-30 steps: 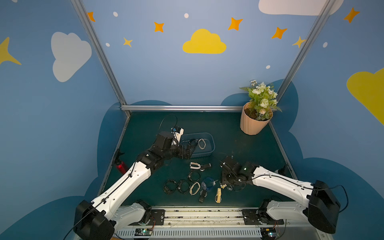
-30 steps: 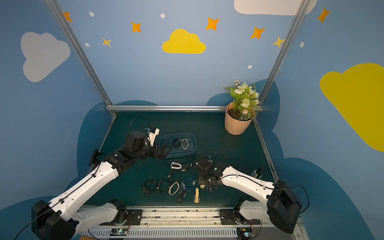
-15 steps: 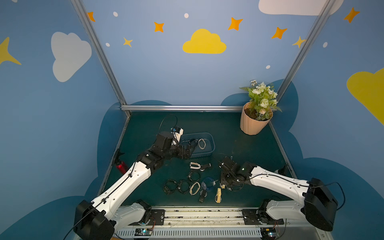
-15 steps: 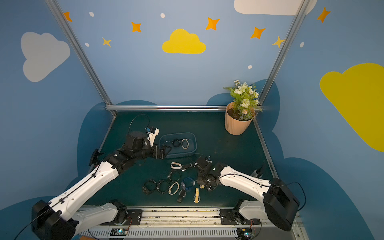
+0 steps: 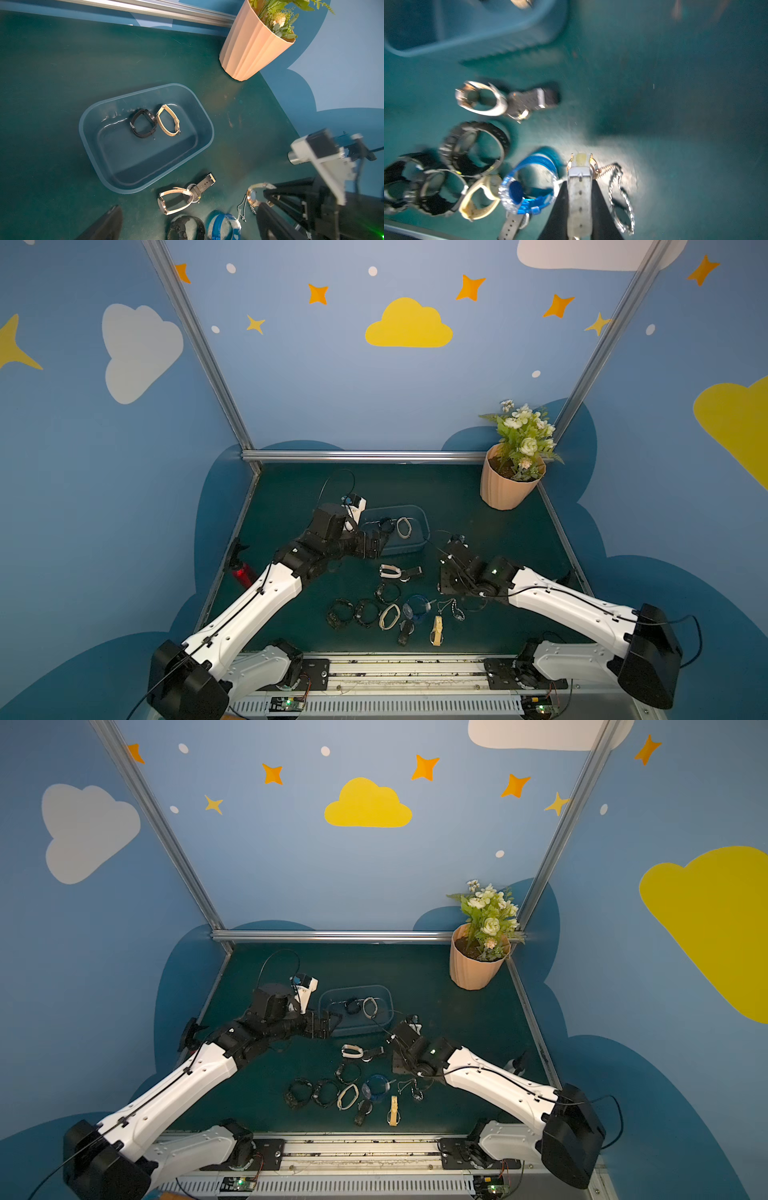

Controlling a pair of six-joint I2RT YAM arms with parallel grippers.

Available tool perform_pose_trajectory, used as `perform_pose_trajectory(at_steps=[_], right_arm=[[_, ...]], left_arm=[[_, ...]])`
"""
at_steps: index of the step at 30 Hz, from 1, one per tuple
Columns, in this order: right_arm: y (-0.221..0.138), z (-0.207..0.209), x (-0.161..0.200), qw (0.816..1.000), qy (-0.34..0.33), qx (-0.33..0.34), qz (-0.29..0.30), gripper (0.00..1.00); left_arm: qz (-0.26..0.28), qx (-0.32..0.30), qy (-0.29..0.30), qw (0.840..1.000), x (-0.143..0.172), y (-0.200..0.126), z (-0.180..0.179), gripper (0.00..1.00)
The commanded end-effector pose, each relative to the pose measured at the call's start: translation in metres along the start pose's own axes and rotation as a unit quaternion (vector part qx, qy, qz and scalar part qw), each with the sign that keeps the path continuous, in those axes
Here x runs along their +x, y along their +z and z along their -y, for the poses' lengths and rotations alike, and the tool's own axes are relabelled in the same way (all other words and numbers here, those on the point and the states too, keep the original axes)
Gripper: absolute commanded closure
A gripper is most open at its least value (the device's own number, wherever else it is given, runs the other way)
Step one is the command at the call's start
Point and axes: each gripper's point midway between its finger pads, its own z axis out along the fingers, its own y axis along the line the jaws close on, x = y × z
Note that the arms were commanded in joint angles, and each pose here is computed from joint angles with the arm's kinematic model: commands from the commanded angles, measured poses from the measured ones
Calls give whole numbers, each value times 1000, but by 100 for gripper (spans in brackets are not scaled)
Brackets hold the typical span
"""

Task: Put the watch into the storage box
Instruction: Pick up the watch at the center of the board.

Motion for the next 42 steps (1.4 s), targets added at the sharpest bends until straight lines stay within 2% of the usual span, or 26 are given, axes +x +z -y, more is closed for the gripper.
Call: perform_pose_trajectory(at_steps=[1, 3, 8, 12, 15, 18, 29, 42], right_arm=[[-21, -12, -48, 996, -36, -4, 80, 95], [-26, -23, -73, 991, -50, -16, 121, 95], [-25, -44, -126, 983, -48, -58, 169, 95], [-10, -51, -153, 980, -67, -58, 176, 94], [7, -54, -166, 982, -84, -54, 160, 94], [20, -57, -171, 984, -96, -51, 139, 94], [70, -62, -188, 982, -143, -31, 118, 94], [125, -45, -201, 983, -154, 17, 100, 95]], left_arm=[[8, 2, 11, 1000, -9, -5, 4, 0], [5, 1, 11, 1000, -8, -5, 4, 0], [11, -8, 14, 1000, -9, -7, 1, 0], [11, -9, 11, 1000, -11, -7, 2, 0], [11, -9, 11, 1000, -11, -7, 1, 0], [8, -10, 13, 1000, -9, -7, 1, 0], [13, -34, 15, 999, -13, -8, -6, 0], [13, -46, 16, 999, -14, -9, -10, 0]])
